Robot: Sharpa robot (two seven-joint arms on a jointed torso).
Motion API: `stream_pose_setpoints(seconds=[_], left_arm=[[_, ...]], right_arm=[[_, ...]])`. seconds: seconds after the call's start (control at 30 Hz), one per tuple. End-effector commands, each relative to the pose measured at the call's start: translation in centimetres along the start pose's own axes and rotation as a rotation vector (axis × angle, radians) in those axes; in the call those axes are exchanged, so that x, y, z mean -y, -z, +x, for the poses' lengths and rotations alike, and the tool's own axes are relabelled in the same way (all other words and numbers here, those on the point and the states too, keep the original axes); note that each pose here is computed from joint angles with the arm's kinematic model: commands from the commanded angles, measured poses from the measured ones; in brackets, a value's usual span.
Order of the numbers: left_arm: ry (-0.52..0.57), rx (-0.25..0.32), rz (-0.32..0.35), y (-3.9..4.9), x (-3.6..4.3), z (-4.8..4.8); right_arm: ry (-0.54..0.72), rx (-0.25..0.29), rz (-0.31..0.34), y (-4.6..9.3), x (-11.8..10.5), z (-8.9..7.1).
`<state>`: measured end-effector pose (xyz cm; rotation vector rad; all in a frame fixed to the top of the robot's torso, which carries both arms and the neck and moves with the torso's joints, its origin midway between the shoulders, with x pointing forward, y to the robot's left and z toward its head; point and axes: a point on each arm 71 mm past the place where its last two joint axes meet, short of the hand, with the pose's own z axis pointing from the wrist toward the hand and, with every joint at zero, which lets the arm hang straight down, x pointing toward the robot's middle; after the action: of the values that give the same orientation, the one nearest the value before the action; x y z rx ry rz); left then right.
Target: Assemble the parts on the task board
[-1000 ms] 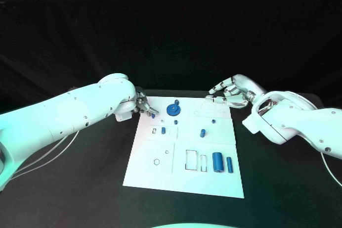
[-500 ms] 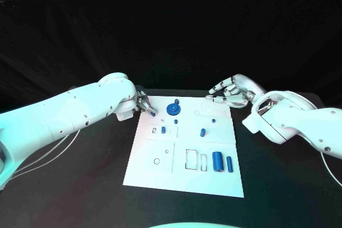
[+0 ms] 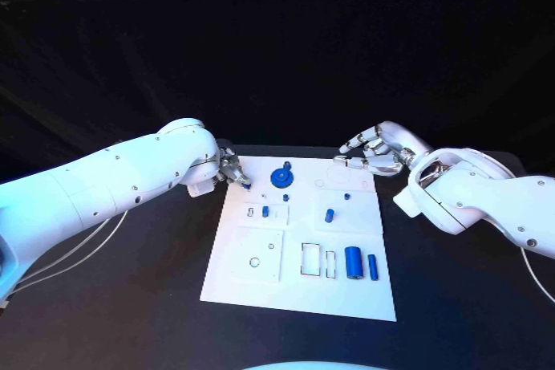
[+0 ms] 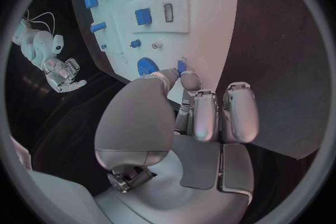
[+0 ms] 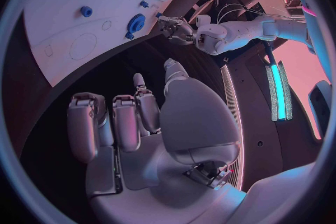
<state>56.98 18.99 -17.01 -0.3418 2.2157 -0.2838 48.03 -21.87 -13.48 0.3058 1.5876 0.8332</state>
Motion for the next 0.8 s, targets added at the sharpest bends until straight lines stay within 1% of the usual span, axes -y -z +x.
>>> stream_pose_setpoints(seconds=[0.03, 0.2, 0.27, 0.33, 0.47, 0.63, 0.8], left_arm=[[0.056, -0.015, 0.024, 0.25, -0.02, 0.16], [0.130, -0.017, 0.053, 1.24, -0.47, 0.36], [0.157, -0.018, 0.068, 1.92, -0.63, 0.55], [0.170, -0.014, 0.083, 2.53, -0.67, 0.72], [0.162, 0.009, 0.106, 3.41, -0.56, 1.10], [0.114, 0.055, 0.115, 4.20, -0.74, 2.25], [0.077, 0.093, 0.120, 4.49, -0.99, 3.68]], right_arm=[[0.007, -0.011, -0.006, 0.0, 0.0, 0.1], [0.007, -0.010, -0.006, 0.0, 0.0, 0.0], [0.007, -0.008, -0.004, 0.1, 0.1, 0.0], [0.007, -0.008, -0.004, 0.1, 0.1, 0.0], [0.006, -0.008, -0.004, 0.1, 0.1, 0.0], [0.006, -0.008, -0.004, 0.2, 0.1, 0.0], [0.004, -0.009, -0.002, 0.2, 0.1, -0.1]])
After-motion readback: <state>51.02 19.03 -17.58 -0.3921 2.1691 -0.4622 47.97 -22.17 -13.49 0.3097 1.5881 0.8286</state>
